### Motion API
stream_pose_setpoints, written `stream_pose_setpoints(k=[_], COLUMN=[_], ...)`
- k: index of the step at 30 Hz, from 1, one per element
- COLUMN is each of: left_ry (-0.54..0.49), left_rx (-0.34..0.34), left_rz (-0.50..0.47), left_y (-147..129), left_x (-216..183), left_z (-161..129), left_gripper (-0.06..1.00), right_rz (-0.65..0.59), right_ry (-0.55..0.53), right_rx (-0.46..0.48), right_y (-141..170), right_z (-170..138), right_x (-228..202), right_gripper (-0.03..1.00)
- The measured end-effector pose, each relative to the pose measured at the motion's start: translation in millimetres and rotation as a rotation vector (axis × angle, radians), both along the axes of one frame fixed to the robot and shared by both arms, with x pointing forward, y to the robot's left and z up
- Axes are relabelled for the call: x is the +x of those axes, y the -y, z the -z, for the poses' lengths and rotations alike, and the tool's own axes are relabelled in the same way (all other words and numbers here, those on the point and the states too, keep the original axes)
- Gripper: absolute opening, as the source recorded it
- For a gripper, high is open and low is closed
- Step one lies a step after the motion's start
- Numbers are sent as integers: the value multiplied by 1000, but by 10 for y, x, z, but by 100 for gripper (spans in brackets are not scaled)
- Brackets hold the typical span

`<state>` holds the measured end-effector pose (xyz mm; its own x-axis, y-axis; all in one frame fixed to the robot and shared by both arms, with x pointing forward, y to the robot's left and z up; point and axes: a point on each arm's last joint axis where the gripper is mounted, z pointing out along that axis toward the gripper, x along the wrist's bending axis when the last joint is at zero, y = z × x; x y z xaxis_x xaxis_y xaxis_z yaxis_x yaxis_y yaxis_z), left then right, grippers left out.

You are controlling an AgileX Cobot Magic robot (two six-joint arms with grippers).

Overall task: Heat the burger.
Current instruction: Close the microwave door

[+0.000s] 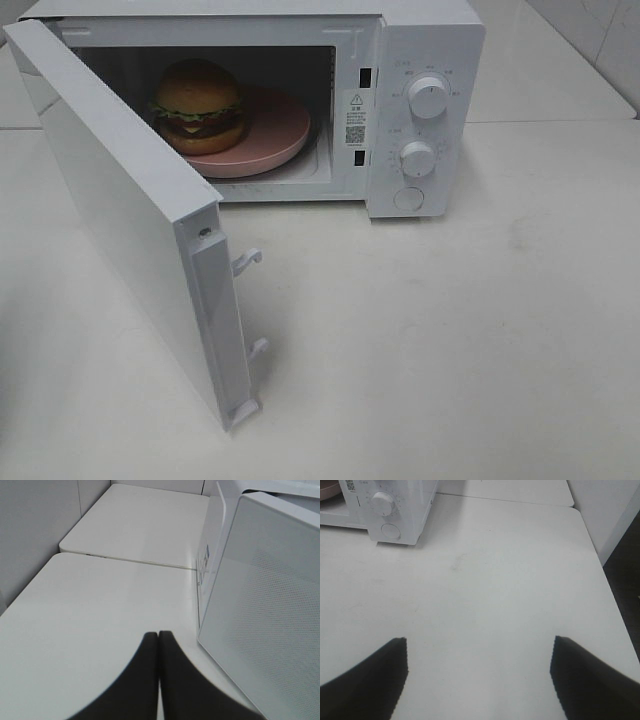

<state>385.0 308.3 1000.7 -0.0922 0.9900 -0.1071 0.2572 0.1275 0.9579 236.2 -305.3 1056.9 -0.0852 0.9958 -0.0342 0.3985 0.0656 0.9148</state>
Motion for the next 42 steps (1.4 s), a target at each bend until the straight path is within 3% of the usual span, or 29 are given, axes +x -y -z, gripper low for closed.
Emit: stream_pose_setpoints(k=[11, 22, 42], left_ry=[47, 56, 104], left_rx=[74, 95, 42], left_rz=[89, 191, 389], left_y=[57, 139, 383], left_x=[226, 383, 650], left_z=[159, 281, 380], left_gripper=[0, 0, 0], right_rz=[0, 0, 0], right_ry=[0, 0, 0], right_rx=[0, 0, 0], right_y=[0, 0, 0], right_z=[0, 0, 0], right_x=[0, 0, 0], right_gripper=[76, 76, 76])
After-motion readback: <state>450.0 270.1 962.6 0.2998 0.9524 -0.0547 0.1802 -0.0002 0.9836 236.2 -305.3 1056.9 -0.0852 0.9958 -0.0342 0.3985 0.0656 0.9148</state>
